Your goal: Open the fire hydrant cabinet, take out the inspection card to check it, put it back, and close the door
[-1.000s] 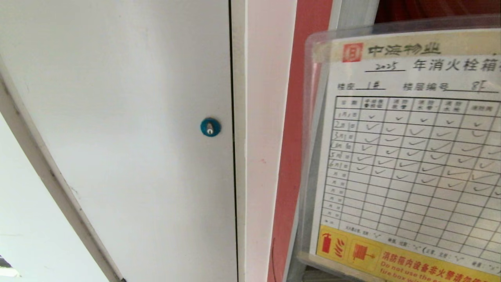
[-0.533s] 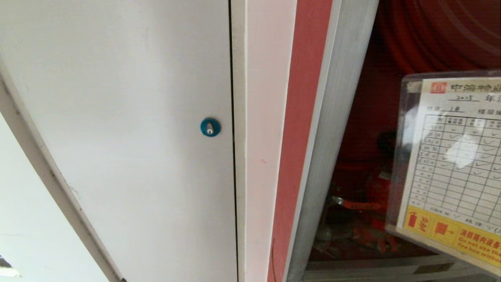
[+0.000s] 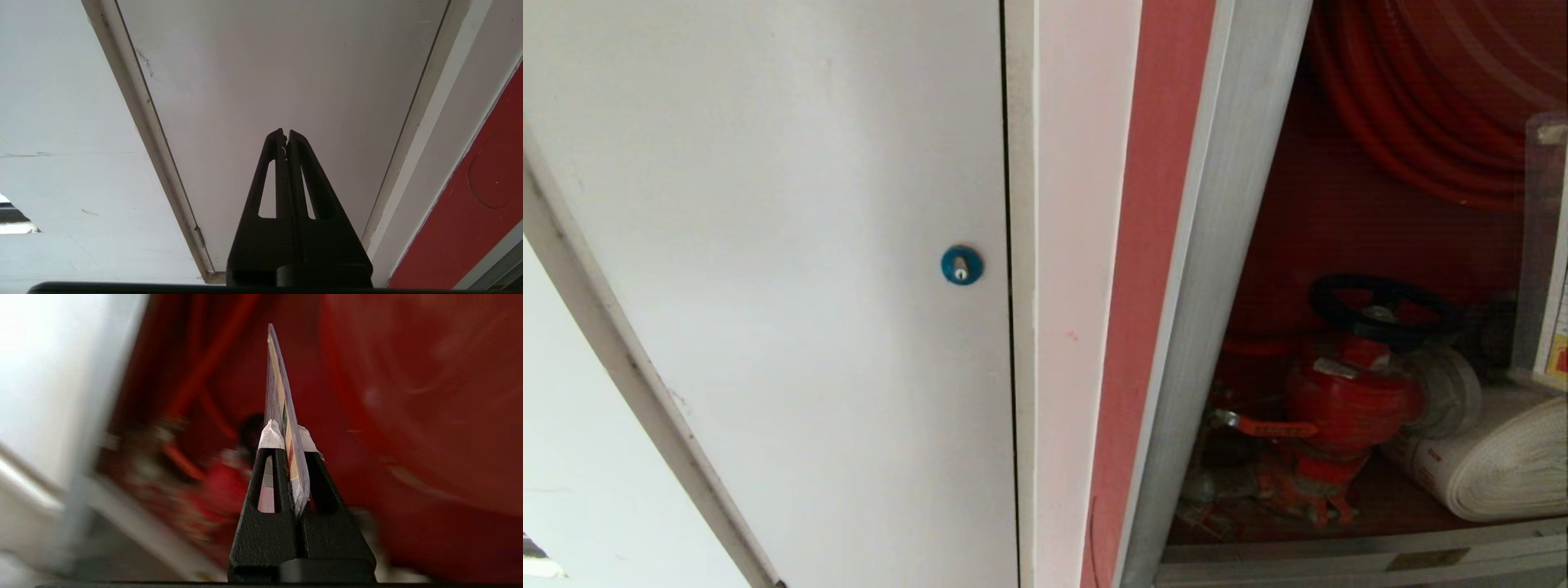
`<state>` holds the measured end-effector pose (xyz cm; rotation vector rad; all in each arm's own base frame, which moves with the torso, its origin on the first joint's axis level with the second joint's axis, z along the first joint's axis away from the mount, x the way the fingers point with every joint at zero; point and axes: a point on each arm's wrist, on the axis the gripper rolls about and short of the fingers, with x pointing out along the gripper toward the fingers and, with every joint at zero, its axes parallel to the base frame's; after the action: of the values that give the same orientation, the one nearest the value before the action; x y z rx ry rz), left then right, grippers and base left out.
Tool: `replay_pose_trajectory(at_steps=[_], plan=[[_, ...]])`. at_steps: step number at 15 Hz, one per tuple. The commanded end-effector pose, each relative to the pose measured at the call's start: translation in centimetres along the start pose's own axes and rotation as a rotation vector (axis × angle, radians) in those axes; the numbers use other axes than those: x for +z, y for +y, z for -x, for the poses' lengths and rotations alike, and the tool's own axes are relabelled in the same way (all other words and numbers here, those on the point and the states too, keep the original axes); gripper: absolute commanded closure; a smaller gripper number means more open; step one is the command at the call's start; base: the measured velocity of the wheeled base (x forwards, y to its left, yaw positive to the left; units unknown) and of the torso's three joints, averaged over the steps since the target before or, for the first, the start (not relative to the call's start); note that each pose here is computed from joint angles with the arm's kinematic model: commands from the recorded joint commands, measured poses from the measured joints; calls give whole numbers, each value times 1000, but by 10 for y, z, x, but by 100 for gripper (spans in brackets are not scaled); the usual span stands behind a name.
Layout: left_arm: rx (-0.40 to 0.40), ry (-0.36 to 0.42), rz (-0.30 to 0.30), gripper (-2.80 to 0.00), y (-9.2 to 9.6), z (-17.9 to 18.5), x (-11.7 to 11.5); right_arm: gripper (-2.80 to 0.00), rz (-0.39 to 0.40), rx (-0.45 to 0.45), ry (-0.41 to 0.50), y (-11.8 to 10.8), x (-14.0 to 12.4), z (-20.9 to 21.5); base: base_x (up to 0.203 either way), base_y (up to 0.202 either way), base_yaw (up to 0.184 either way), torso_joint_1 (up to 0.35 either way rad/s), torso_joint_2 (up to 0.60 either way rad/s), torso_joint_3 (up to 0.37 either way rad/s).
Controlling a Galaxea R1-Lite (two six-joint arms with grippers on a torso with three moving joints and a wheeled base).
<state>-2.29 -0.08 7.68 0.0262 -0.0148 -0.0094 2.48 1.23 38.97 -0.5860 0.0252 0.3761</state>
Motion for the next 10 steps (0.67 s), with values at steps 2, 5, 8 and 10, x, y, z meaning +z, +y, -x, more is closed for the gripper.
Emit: replay_pose_trajectory(at_steps=[2, 5, 8, 10], plan=[[0, 9, 0, 0, 0, -1, -2, 0, 174, -63, 36, -2, 1, -1, 0, 0, 0, 0, 0, 0], [0, 9, -1, 0, 0, -1, -2, 0, 329, -143, 134, 1, 7, -14, 0, 0, 0, 0, 0, 0], [0, 9, 0, 0, 0, -1, -2, 0, 484, -186, 267, 12, 12, -39, 0, 0, 0, 0, 0, 0], [0, 9, 0, 0, 0, -1, -2, 0, 591, -207, 370, 19, 13, -59, 0, 0, 0, 0, 0, 0]])
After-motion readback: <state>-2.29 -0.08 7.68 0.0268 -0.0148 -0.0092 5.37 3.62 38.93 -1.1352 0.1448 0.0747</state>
